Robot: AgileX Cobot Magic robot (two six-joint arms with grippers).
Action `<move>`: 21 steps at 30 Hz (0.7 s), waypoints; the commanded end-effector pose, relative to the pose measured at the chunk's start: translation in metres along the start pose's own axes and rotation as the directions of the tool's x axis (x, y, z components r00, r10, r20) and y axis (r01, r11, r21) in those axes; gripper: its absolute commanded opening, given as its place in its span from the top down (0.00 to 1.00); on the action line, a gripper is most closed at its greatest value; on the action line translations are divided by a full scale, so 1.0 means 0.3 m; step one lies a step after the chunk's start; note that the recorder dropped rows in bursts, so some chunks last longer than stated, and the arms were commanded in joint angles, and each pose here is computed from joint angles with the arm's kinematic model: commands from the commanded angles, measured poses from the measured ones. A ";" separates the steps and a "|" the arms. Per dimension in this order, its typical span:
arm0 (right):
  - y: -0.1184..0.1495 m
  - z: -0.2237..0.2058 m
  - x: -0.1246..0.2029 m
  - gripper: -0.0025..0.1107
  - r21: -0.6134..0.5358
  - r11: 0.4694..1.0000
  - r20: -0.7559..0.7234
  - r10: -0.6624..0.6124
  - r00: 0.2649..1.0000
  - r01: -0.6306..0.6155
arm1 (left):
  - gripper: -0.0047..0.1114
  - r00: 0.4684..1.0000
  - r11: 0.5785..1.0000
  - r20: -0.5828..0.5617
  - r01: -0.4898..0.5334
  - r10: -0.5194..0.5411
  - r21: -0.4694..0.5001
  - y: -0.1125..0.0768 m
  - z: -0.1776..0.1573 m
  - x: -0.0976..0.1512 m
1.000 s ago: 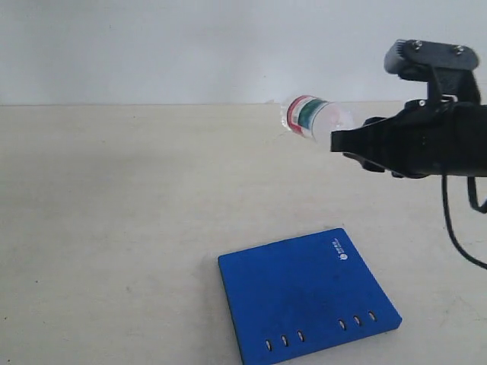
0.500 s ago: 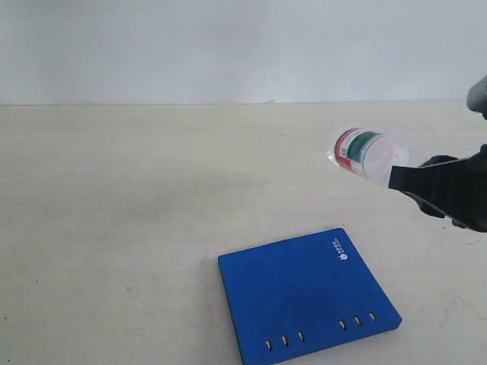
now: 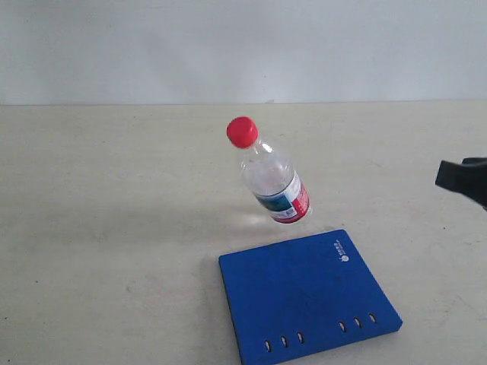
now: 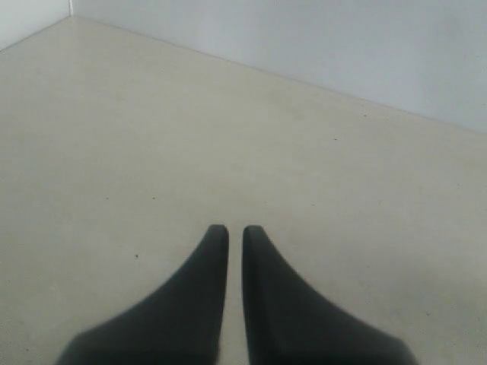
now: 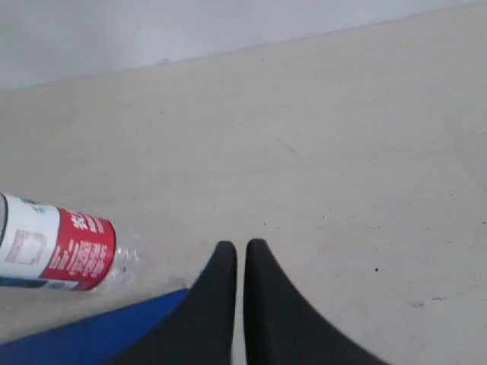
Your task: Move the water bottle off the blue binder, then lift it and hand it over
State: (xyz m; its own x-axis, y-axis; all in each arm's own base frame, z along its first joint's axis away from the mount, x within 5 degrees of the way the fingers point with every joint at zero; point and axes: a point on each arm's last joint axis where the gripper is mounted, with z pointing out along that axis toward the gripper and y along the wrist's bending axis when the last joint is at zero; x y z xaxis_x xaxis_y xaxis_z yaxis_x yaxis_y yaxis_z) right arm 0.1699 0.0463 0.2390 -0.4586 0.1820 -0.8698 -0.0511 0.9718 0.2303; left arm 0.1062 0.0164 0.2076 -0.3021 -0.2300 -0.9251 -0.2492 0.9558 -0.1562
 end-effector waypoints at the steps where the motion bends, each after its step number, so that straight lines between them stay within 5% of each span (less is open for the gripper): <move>1: 0.005 -0.002 0.027 0.98 -0.041 0.988 -0.027 -0.150 0.988 0.149 | 0.90 1.000 1.000 -0.003 0.009 -0.009 0.025 -0.006 -0.002 0.005; 6: 0.018 -0.003 0.033 0.98 -0.091 0.952 -0.025 -0.295 0.955 0.292 | 0.90 1.000 0.996 -0.013 0.010 -0.009 0.086 -0.025 -0.003 0.007; 12: 0.072 -0.015 0.056 0.97 -0.288 0.891 -0.021 -0.374 0.927 0.352 | 0.90 1.000 0.988 -0.019 -0.012 0.015 0.154 -0.045 -0.006 0.010; 17: 0.136 -0.040 0.087 0.74 -0.519 0.760 0.012 -0.453 0.892 0.392 | 0.90 0.999 0.978 -0.040 -0.010 0.019 0.209 -0.061 -0.007 0.023; 21: 0.151 -0.022 0.112 0.58 -0.579 0.753 -0.063 -0.422 0.905 0.311 | 0.90 0.972 0.934 -0.214 0.160 -0.093 0.321 -0.094 -0.006 0.110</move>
State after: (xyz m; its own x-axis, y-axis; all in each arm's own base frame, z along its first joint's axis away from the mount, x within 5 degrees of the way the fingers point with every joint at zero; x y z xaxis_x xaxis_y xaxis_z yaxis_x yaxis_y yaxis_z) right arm 0.1468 0.0913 0.2295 -0.4064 -0.2550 -0.8774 -0.6787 0.7272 0.1030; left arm 0.1058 -0.0068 0.1969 -0.3793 -0.2713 -0.8846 -0.0385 0.9598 -0.2779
